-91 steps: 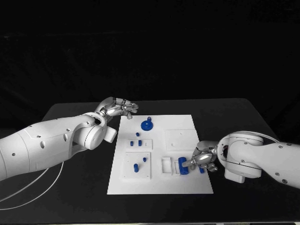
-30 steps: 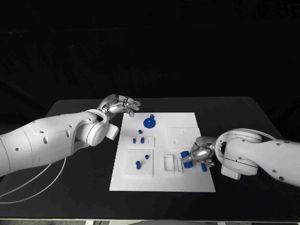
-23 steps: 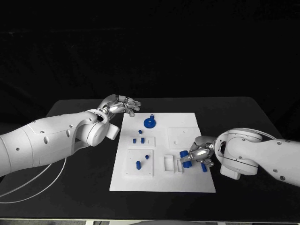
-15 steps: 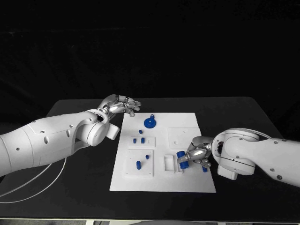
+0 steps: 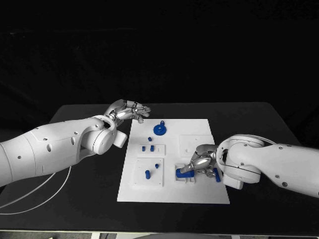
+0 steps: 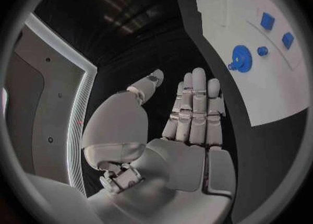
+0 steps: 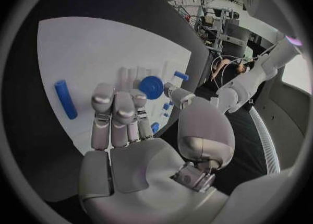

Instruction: Assemble the parts on the task board

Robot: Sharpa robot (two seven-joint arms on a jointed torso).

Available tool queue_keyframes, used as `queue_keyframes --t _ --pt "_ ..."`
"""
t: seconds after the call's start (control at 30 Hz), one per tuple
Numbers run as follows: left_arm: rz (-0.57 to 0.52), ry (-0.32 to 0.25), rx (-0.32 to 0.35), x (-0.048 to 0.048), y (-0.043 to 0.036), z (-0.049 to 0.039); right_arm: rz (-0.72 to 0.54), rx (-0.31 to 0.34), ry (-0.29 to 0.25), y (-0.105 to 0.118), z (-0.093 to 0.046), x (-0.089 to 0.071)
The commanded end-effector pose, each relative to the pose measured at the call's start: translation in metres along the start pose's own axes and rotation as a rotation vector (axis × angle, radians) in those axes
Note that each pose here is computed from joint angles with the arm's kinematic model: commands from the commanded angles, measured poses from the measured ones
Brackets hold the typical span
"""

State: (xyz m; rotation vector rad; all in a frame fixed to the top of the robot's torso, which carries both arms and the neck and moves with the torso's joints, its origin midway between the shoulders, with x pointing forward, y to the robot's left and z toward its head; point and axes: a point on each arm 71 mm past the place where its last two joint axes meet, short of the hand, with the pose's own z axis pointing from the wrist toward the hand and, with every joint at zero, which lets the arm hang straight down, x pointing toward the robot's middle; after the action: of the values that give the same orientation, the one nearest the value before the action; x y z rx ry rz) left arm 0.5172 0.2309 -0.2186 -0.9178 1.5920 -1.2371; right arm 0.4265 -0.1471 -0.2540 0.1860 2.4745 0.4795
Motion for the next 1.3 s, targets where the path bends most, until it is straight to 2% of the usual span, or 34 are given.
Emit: queue_keyframes --t 0.03,0.4,0.63,0.9,1.3 --pt "-0.01 0.012 0.011 0.0018 -0.0016 0.0001 -0.01 0.0 0.018 0.001 0.002 0.0" --pt "-0.01 0.013 0.011 0.0019 -0.0018 -0.0001 -0.034 0.003 -0.009 0.003 0.007 -0.002" --pt "-0.01 0.012 0.011 0.0016 -0.0018 -0.0002 -0.06 0.0 0.009 0.004 0.007 0.002" --pt "-0.01 0.011 0.011 0.001 -0.0017 -0.0004 -0.126 -0.015 -0.007 0.008 0.005 0.007" --pt "-0.01 0.012 0.011 0.0013 -0.0017 -0.0005 -0.166 -0.022 0.033 0.011 0.007 0.015"
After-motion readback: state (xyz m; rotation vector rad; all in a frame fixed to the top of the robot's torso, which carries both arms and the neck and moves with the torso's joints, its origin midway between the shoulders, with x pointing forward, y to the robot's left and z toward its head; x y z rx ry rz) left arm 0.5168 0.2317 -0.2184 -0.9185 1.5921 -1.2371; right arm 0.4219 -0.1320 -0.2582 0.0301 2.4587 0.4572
